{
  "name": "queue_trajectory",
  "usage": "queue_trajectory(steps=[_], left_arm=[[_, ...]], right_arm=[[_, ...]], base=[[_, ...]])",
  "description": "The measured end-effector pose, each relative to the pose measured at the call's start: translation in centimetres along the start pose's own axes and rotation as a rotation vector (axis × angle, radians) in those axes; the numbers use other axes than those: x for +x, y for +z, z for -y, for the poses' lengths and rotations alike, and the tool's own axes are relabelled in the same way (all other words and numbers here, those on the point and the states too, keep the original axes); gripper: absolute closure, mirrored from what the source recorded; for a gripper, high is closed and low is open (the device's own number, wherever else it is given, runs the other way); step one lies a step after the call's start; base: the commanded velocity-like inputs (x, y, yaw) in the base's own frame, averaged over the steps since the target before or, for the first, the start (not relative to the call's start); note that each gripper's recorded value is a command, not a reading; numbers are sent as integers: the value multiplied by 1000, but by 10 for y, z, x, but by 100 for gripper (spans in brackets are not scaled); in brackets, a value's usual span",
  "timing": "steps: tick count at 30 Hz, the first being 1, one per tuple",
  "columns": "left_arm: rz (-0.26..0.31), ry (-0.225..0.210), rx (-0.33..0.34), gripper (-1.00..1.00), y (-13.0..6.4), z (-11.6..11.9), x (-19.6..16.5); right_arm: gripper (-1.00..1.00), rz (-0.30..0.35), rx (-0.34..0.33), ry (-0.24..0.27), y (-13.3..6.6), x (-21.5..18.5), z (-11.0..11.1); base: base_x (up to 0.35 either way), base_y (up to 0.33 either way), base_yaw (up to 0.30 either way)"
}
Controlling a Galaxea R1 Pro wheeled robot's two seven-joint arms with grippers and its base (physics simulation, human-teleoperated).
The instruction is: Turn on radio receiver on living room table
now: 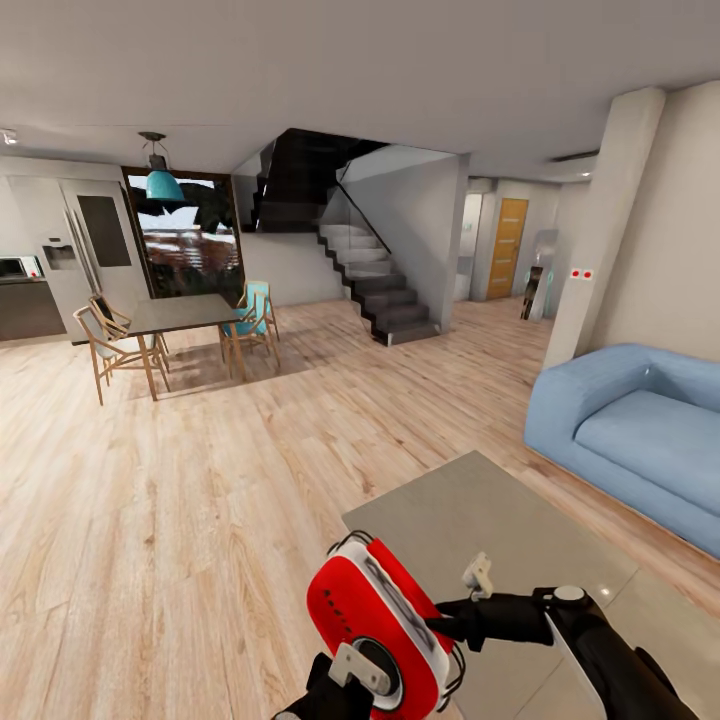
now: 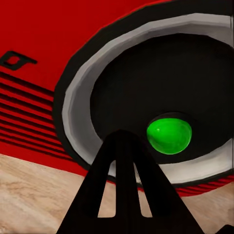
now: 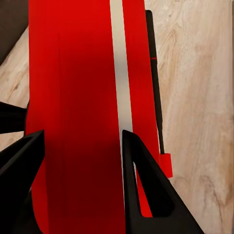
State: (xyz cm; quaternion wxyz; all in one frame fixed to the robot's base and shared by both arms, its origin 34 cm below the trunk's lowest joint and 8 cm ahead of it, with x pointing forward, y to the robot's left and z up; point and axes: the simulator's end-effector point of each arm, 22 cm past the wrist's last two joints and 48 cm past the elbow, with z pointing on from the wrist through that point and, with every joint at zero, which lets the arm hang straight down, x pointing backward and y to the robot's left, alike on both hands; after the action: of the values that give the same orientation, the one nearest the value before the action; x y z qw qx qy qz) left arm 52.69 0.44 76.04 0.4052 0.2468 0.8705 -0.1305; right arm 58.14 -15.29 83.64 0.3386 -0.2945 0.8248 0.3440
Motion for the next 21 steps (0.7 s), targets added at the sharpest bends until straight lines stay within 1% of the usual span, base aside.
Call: queue_trajectory(steps=[7,10,11,15,16,18,21], left_arm=[[1,6,-1,100,1,-1,0],[2,4,-3,100,1,-1,0],[2,4,-5,100,1,-2,-1],[2,0,-12,100,1,-4,0],[3,-1,-13,100,1,-5,0],[3,-2,-14,100,1,-6,0],[2,-6,-16,100,1,-7,0]], right_arm=[[100,6,7,1,3,-2,0],[100,-5,9,-2,3,0,0],[100,-16,45,-10,2,3,8],[100,-46,286,-49,-10,8,63],[100,-48,335,-55,-13,8,73],[100,-49,398,-58,-19,8,87],[100,-50,434,-55,-22,8,94]], base=[[0,0,0],[0,0,0],[0,0,0],[0,0,0],[0,0,0],[0,0,0],[0,0,0]])
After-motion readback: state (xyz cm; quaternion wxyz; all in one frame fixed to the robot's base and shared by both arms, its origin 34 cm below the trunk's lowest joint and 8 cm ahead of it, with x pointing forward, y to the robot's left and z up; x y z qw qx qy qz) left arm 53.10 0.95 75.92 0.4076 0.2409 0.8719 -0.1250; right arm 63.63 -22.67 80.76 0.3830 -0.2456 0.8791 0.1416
